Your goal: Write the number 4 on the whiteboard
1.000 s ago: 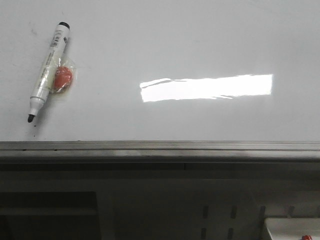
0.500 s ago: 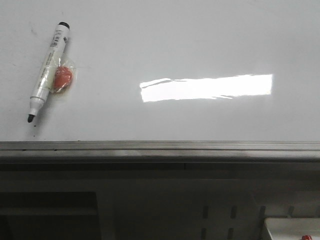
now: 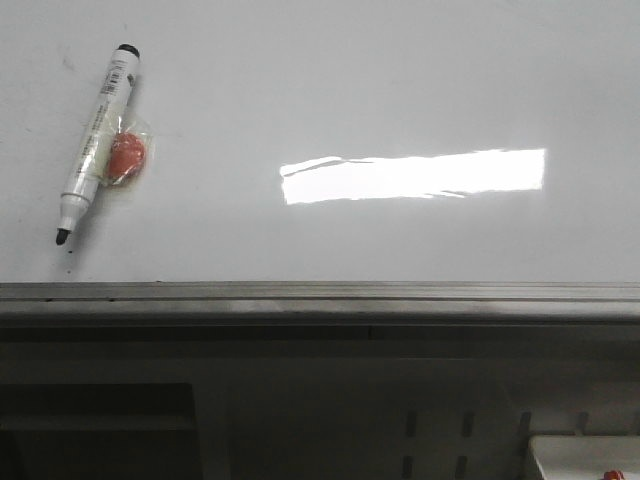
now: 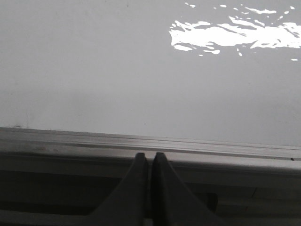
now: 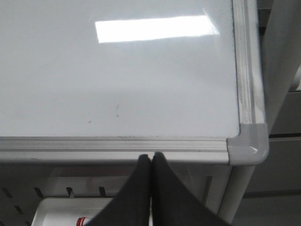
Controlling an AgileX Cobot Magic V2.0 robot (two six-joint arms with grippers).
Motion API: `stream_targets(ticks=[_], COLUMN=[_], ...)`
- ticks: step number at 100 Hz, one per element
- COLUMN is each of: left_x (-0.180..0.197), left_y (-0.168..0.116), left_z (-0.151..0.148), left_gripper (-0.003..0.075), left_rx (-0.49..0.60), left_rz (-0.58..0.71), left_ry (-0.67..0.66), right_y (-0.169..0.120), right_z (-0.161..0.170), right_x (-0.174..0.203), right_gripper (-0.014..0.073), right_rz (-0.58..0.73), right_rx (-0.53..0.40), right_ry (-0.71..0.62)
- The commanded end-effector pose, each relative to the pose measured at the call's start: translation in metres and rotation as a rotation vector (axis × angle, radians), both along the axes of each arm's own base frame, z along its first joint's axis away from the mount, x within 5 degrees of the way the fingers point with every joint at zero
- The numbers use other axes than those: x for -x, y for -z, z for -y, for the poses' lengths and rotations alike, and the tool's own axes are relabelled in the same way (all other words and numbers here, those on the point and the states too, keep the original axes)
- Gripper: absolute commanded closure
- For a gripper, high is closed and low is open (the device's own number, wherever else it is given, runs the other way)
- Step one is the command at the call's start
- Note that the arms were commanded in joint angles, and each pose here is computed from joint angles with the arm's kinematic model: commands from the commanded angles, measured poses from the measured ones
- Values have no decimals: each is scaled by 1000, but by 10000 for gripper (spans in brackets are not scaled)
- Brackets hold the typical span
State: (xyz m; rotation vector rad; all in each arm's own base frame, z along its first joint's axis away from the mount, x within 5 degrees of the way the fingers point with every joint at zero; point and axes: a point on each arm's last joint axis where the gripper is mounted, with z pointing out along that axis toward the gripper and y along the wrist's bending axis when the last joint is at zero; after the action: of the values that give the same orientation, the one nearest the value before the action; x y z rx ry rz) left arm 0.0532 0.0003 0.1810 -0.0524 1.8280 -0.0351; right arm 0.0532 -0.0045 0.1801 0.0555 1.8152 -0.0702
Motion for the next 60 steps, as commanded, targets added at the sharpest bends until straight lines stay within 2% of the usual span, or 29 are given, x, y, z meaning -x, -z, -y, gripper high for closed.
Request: stream_targets(ticks=[1,60], left_x=[0,-1], left_y=[6,1], left_z=[0,1], left_gripper=[741,741], left_rx=[27,34], left_rz=[40,91], left_ry=[-2,-2], right_y=[5,4], right_z=[0,0], right_x=[0,0], right_gripper=[659,659], right_rz=[15,21], right_rx=[4,5], right_ry=[5,5])
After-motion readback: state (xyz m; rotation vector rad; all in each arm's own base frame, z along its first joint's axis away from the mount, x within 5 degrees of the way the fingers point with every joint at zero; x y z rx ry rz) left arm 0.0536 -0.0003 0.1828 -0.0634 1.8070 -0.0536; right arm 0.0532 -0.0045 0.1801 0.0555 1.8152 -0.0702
